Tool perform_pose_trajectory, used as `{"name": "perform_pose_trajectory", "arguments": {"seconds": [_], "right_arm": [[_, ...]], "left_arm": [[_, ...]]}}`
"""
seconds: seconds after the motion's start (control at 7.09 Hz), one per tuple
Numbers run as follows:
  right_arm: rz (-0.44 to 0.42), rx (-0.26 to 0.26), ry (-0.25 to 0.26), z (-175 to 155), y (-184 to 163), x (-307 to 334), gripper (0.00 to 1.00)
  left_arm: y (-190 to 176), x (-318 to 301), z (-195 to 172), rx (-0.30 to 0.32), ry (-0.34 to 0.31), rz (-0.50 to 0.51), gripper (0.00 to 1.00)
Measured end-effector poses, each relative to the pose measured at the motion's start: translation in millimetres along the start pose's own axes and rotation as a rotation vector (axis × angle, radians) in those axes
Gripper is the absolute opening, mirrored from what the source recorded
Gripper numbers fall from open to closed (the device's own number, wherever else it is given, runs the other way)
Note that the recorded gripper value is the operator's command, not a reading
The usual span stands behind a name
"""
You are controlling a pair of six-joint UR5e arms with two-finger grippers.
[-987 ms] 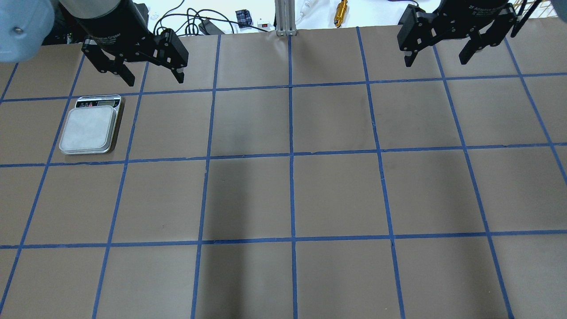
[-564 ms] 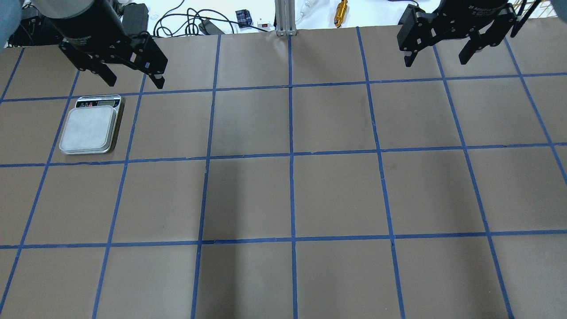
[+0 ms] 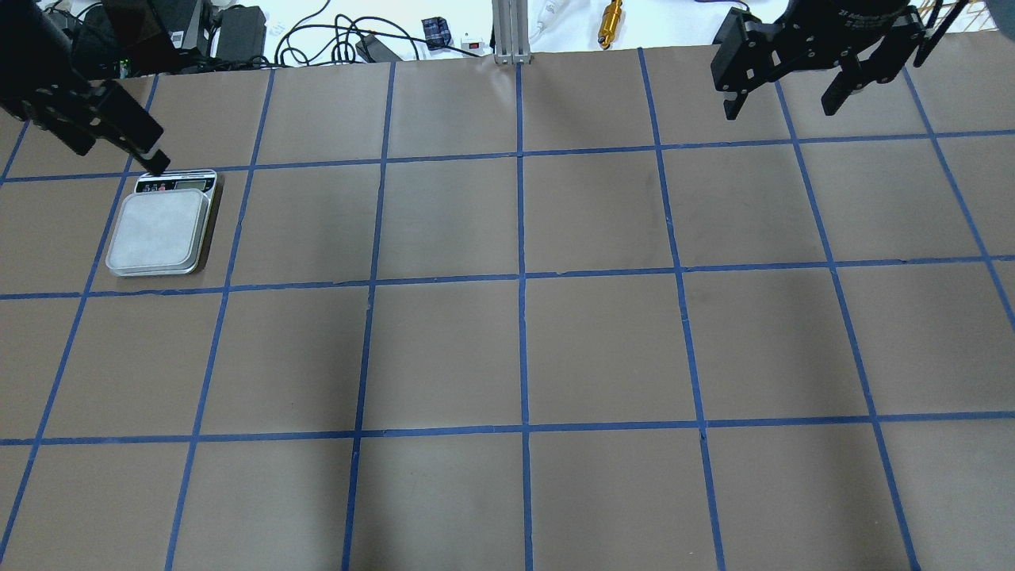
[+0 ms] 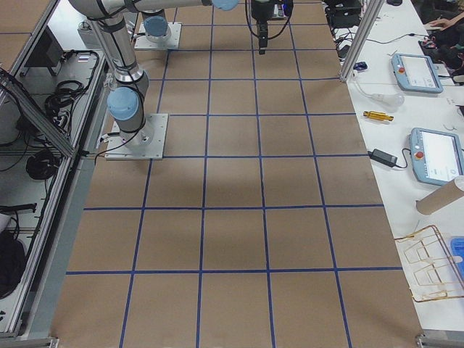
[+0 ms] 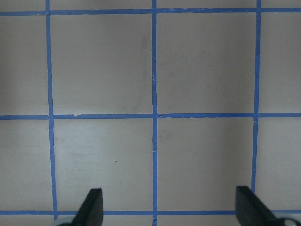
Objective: Weigh mango
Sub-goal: 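Move the left gripper back toward the robot, down to the mango, then lower the left gripper onto the red-yellow mango and close on it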
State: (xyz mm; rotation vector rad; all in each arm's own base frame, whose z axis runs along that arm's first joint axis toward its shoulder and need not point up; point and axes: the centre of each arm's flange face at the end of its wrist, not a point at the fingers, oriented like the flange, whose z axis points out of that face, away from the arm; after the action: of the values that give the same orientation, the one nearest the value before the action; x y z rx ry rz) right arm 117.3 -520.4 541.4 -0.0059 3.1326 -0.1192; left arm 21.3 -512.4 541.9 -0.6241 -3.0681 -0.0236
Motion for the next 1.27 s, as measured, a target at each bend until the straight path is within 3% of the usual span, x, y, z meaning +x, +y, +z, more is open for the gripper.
{"name": "perform_pose_trajectory", "arguments": {"seconds": [0.42, 0.85, 1.27], "right_arm": [[-0.001, 0.000, 0.000, 0, 0, 0, 1.00], [-0.001, 0.001, 0.000, 0, 0, -1, 1.00], [-0.001, 0.000, 0.000, 0, 0, 0, 1.00]], "left_arm": [[74, -116, 10, -0.029, 0.034, 0.188, 1.00], [161, -233, 64, -0.038, 0.088, 0.467, 1.00], [225, -328, 139, -0.044, -0.009, 0.816, 1.00]]}}
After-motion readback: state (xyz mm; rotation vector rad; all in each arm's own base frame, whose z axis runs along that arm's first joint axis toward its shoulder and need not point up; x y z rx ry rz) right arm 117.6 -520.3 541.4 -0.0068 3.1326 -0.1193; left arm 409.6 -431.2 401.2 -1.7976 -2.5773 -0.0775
